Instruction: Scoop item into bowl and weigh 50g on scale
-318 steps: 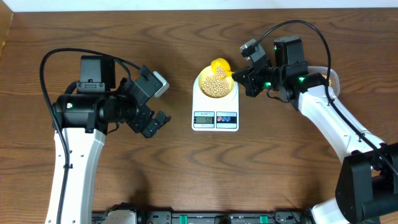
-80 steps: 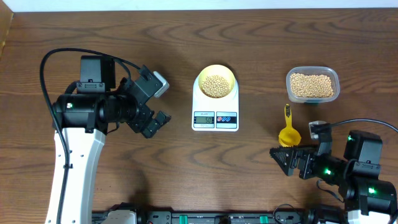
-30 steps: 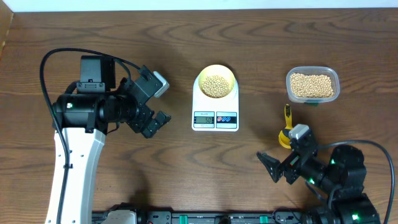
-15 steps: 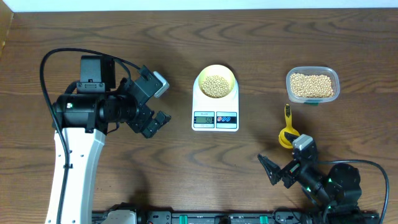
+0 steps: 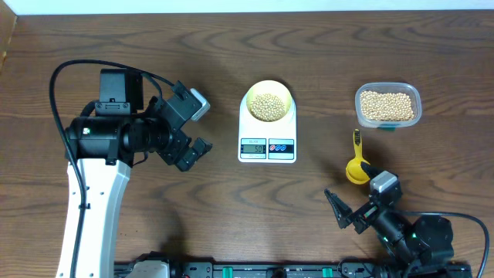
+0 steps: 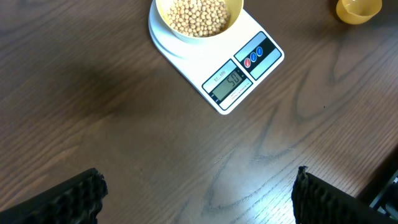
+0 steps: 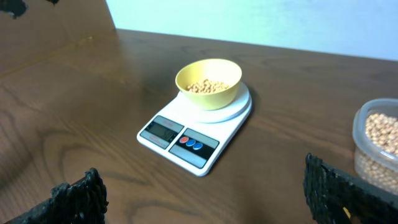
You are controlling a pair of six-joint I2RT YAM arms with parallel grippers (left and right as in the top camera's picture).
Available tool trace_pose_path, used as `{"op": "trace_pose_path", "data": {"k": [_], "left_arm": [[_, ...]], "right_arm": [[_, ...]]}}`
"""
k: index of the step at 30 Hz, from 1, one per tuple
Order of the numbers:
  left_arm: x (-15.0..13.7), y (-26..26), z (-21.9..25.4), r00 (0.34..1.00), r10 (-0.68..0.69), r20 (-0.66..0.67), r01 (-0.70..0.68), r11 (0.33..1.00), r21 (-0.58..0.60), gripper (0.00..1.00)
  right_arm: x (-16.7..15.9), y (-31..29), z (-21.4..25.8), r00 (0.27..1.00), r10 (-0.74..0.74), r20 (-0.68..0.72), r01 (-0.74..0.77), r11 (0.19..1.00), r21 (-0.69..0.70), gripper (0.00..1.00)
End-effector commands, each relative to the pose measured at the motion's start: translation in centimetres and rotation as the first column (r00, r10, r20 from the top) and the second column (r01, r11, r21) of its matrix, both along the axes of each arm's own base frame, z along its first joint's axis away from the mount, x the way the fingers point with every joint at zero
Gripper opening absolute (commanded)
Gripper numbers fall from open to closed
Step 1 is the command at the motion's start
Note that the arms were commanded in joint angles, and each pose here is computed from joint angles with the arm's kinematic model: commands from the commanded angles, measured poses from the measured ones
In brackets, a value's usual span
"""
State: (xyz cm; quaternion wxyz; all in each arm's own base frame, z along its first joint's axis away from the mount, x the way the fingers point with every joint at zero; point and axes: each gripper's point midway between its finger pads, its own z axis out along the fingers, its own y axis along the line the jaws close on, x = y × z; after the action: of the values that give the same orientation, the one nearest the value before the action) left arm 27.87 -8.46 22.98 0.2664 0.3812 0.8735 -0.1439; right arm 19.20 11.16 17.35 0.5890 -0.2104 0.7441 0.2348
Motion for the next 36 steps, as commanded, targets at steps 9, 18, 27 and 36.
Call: {"op": "trace_pose_path", "data": {"k": [9,18,27,36], "left_arm": [[-0.1,0.0,0.0,1.000,-0.005,-0.003,0.005,1.000,-0.006,0.98],[-0.1,0.0,0.0,1.000,-0.005,-0.003,0.005,1.000,-0.006,0.98],[-0.1,0.0,0.0,1.000,-0.005,-0.003,0.005,1.000,-0.006,0.98],[-0.1,0.0,0.0,1.000,-0.005,-0.003,0.005,1.000,-0.006,0.98]], "right_arm": [[0.4,-0.8,-0.1,0.998,-0.061,0.007,0.061,0.998,-0.001,0.99],[2.0,-1.0,-2.0,0.995,-0.084,0.055,0.084,0.996,-0.001,0.99],[3.0,-2.4,-1.2,0.979,-0.174,0.106,0.175,0.984,0.000,0.99],[3.7,-2.9,-0.9,0.963,-0.214,0.162,0.214,0.977,0.017,0.99]]}}
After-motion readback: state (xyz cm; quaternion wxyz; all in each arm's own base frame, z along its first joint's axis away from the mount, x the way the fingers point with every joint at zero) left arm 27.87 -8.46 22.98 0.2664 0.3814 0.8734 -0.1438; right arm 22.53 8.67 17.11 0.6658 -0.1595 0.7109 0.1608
